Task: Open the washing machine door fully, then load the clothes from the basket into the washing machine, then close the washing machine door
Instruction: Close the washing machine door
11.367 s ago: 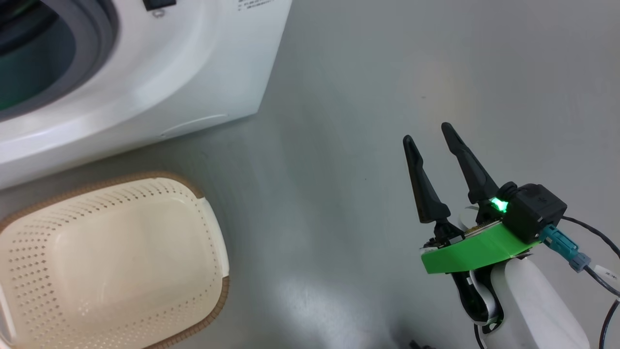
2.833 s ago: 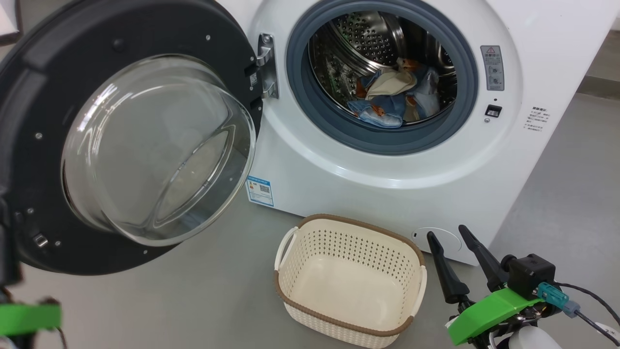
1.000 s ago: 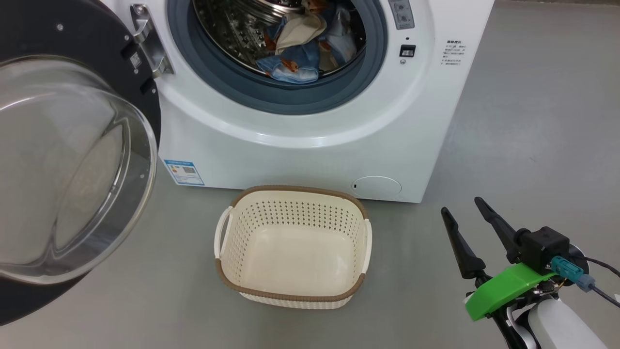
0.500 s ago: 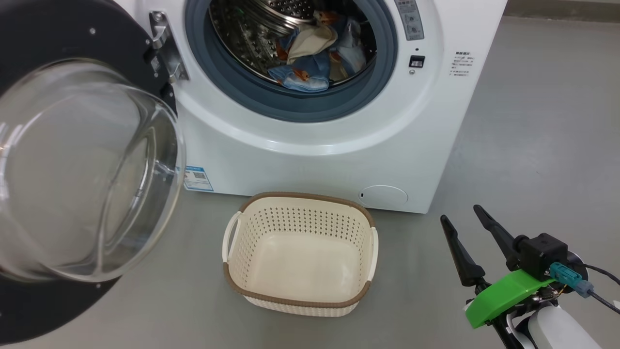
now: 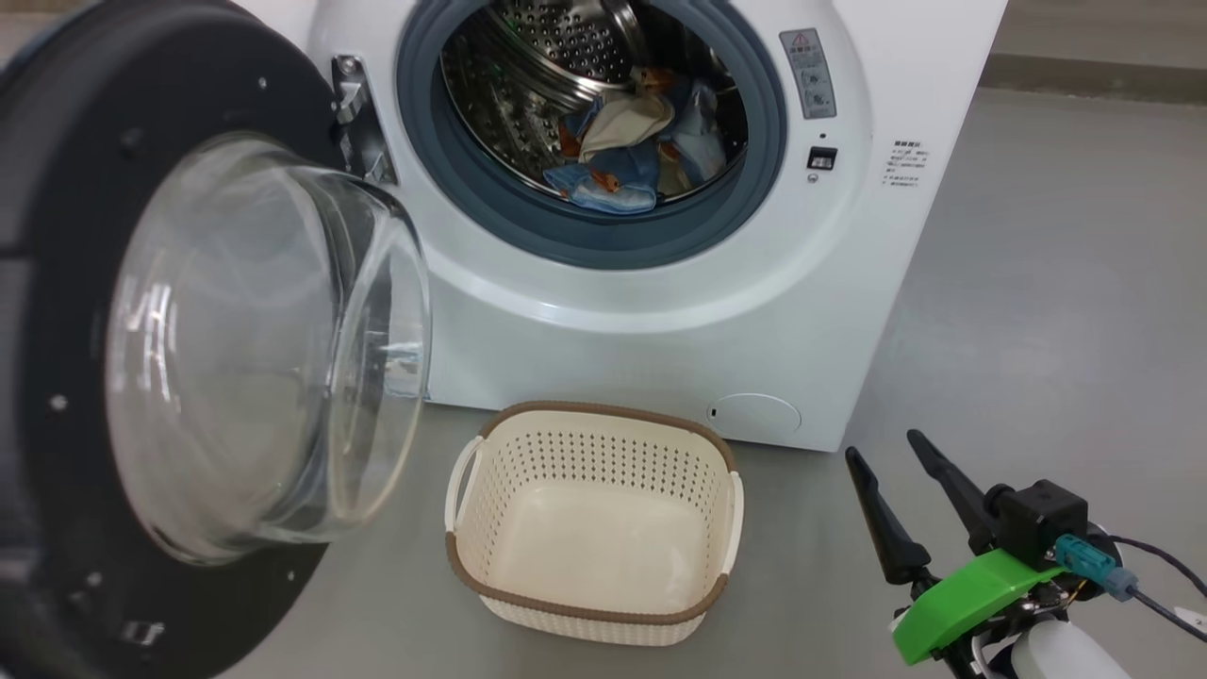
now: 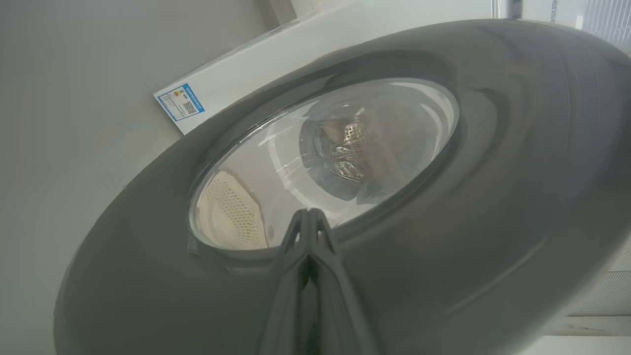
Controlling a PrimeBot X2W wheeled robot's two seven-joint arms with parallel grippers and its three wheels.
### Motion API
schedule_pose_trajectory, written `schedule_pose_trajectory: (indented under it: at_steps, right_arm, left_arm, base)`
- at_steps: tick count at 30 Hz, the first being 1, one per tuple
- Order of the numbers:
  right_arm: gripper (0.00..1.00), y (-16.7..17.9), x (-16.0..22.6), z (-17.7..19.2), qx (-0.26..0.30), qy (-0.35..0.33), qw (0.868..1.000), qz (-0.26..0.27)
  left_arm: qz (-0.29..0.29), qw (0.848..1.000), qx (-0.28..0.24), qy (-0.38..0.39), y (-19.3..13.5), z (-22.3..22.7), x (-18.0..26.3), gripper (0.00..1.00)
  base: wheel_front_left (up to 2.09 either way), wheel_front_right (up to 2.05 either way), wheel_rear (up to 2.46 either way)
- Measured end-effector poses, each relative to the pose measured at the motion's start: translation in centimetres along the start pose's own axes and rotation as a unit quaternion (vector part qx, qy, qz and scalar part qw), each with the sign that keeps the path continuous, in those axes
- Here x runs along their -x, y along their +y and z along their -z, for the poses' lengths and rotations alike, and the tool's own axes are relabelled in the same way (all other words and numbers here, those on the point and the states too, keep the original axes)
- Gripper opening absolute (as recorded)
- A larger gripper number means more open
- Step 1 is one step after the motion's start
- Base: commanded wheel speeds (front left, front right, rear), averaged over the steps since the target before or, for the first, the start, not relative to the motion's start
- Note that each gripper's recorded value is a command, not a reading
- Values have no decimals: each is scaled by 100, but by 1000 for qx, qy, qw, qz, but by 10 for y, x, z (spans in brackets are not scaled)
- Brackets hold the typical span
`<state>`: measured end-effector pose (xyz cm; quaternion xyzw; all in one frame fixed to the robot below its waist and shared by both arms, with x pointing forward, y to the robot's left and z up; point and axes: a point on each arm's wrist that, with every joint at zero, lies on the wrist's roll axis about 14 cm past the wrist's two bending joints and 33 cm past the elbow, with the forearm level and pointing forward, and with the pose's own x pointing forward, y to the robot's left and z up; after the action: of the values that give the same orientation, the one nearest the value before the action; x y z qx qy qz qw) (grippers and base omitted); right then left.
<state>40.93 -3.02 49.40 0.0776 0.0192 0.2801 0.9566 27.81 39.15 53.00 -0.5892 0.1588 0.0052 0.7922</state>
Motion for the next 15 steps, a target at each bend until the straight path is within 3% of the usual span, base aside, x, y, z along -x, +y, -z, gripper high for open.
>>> schedule_pose_trajectory:
  at_steps: [15]
  right_arm:
    - [100, -1, 12, -4, -15, -9, 1000, 13]
  left_arm:
    - [84, 991, 2, 109, -40, 75, -12, 0]
  base:
    - [0, 0, 0]
